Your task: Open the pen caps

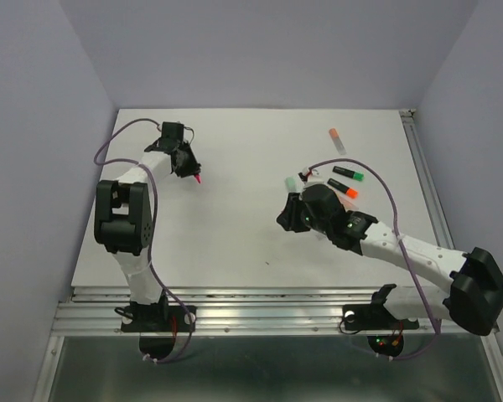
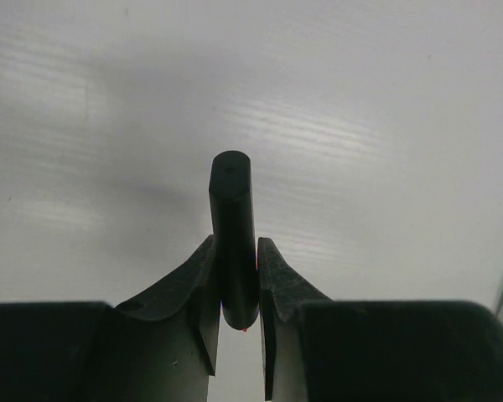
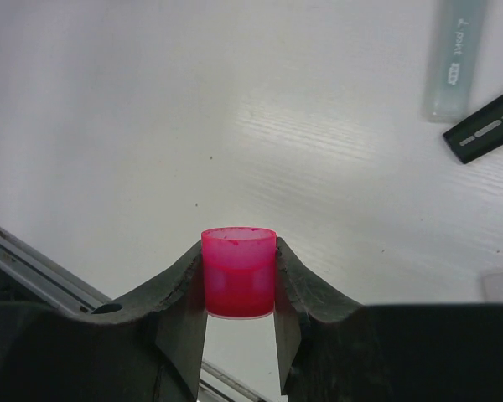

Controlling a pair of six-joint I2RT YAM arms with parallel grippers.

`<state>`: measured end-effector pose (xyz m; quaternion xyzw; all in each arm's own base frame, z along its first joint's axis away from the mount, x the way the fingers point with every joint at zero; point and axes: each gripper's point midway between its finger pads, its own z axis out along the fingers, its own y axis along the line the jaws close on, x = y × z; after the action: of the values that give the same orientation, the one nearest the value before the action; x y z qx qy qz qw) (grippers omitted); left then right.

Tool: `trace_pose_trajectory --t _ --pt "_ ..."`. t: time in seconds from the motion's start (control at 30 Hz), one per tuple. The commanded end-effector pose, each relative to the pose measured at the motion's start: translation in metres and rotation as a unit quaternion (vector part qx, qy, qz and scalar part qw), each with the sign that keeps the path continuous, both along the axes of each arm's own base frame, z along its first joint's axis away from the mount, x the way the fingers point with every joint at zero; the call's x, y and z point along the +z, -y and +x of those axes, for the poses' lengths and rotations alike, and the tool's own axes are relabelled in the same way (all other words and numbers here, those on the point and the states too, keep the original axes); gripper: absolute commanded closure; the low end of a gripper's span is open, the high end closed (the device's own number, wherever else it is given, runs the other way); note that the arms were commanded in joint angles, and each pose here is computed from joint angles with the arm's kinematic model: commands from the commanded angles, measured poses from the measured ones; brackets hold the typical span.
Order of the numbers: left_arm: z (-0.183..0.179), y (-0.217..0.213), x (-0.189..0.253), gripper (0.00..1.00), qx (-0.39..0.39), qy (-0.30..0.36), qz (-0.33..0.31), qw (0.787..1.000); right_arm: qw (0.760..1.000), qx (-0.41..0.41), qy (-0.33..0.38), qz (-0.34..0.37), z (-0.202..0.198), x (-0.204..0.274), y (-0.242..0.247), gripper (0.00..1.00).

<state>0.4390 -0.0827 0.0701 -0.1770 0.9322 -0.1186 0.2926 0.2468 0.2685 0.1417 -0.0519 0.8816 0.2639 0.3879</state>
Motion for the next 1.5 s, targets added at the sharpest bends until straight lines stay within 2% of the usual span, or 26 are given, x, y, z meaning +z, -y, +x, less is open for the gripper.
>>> trace_pose_trajectory --t 0.0,0.07,0.1,0.13,0.17,0.2,0.27,0.3,0.5,0.7,0.8,0.93,1.0,1.23,1.27,1.3,1.33,1.47 --pt "0.050 0.020 0.041 1.00 -0.057 0.071 0.001 0.996 0.999 -0.030 0.006 0.013 0.023 0.012 0.013 0.99" --pt "0.074 0.025 0.044 1.00 -0.069 0.078 0.006 0.995 0.999 -0.042 0.010 0.009 0.033 0.012 0.021 0.99" --pt "0.091 0.032 0.062 1.00 -0.073 0.102 0.007 0.992 0.999 -0.044 0.011 0.010 0.036 0.013 0.023 0.99" --pt "0.099 0.034 0.061 1.00 -0.075 0.101 0.011 0.992 0.999 -0.048 0.014 0.012 0.040 0.016 0.025 0.99" --pt "0.102 0.036 0.040 1.00 -0.079 0.076 0.021 0.994 0.998 -0.054 0.015 0.014 0.048 0.018 0.027 0.99" --pt "0.118 0.045 0.059 1.00 -0.086 0.097 0.020 0.991 0.998 -0.056 0.017 0.015 0.052 0.019 0.028 0.99" --pt "0.132 0.054 0.050 1.00 -0.097 0.085 0.029 0.991 0.998 -0.057 0.020 0.016 0.060 0.022 0.026 0.99" --pt "0.128 0.056 0.031 1.00 -0.104 0.062 0.033 0.992 0.998 -0.057 0.021 0.013 0.063 0.022 0.027 0.99" --pt "0.150 0.086 0.027 1.00 -0.125 0.070 0.039 0.989 0.997 -0.075 0.009 0.006 0.094 0.014 0.031 0.99" --pt "0.149 0.092 0.006 0.93 -0.123 0.055 0.080 0.988 0.995 -0.093 0.022 0.000 0.124 0.016 0.029 0.99" --pt "0.144 0.093 -0.006 0.89 -0.126 0.038 0.076 0.988 0.995 -0.094 0.021 -0.003 0.135 0.015 0.026 0.99" --pt "0.135 0.090 -0.017 0.76 -0.130 0.014 0.079 0.988 0.995 -0.098 0.021 -0.008 0.143 0.013 0.024 0.99" --pt "0.131 0.091 -0.015 0.63 -0.139 0.012 0.077 0.987 0.995 -0.100 0.021 -0.011 0.147 0.012 0.024 0.99" --pt "0.122 0.098 0.028 0.38 -0.157 0.041 0.057 0.985 0.994 -0.104 0.033 -0.016 0.161 0.023 0.022 0.98" --pt "0.121 0.099 0.050 0.35 -0.157 0.062 0.052 0.984 0.994 -0.102 0.037 -0.018 0.162 0.025 0.022 0.98" --pt "0.119 0.099 0.058 0.28 -0.157 0.070 0.048 0.984 0.994 -0.102 0.040 -0.021 0.164 0.026 0.021 0.98" --pt "0.110 0.098 0.072 0.01 -0.156 0.078 0.044 0.984 0.994 -0.101 0.042 -0.027 0.168 0.027 0.021 0.98" --pt "0.085 0.089 0.113 0.01 -0.137 0.113 0.034 0.984 0.992 -0.103 0.044 -0.050 0.185 0.025 0.019 0.97"
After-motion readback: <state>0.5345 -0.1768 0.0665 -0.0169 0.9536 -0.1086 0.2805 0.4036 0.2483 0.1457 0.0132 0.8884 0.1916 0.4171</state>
